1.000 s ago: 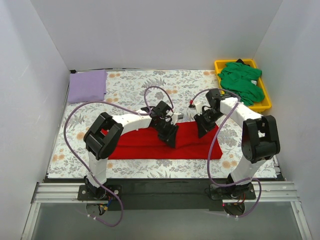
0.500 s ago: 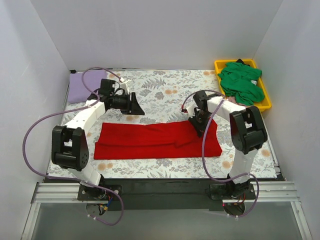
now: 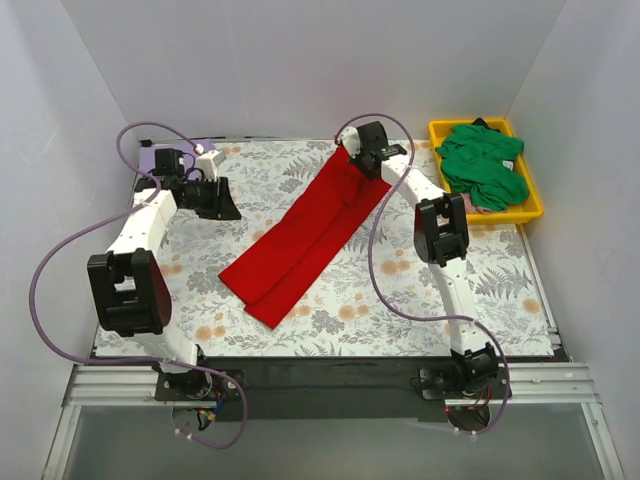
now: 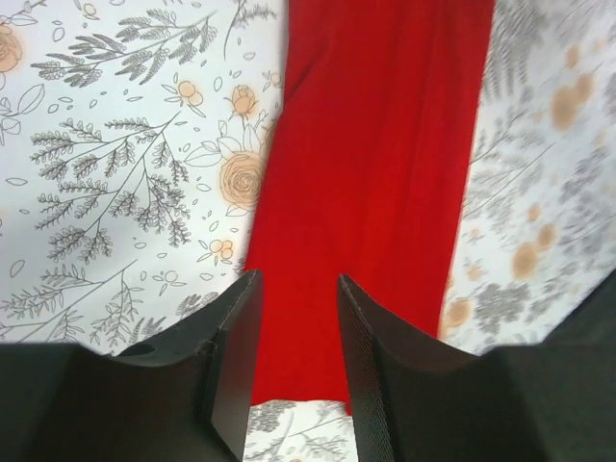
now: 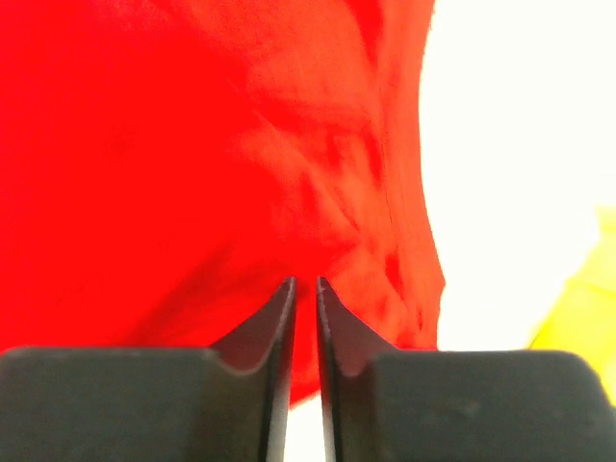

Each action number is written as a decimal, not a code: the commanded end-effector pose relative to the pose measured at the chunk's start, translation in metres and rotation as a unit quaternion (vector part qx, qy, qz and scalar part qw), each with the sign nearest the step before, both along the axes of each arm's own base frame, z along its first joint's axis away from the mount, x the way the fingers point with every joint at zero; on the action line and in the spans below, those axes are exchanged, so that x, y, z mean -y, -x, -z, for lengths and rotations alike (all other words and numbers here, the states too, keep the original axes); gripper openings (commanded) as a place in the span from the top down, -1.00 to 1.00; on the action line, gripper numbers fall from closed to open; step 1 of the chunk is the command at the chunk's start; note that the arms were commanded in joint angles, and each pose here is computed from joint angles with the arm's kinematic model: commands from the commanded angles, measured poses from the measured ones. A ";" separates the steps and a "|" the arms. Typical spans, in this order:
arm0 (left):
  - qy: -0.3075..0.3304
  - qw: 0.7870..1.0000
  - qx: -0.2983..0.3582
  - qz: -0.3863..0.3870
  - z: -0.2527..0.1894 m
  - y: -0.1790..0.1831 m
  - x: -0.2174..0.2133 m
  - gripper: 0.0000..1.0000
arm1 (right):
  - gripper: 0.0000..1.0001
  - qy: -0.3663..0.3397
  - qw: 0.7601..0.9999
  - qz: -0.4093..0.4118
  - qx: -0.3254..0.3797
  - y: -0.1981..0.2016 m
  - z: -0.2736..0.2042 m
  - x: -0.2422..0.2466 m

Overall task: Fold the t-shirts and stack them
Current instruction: Fold the tshirt

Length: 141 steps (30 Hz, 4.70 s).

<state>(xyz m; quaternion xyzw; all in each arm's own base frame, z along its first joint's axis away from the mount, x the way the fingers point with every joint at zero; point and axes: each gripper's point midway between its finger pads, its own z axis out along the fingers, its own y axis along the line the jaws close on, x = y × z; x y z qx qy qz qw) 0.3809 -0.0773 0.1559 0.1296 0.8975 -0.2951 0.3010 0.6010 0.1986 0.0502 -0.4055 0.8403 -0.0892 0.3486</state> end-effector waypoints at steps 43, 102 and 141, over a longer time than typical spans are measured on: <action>-0.231 0.850 0.040 0.472 0.050 0.210 0.112 0.05 | 0.62 -0.266 0.939 -0.094 -0.198 0.132 -0.074 -0.047; -0.283 0.666 0.355 0.592 0.123 0.238 0.093 0.80 | 0.80 -0.196 0.963 -0.003 -0.185 0.092 0.031 -0.062; -0.136 0.812 0.234 0.518 0.031 0.256 0.146 0.39 | 0.33 -0.279 0.947 -0.083 -0.139 0.124 -0.098 -0.080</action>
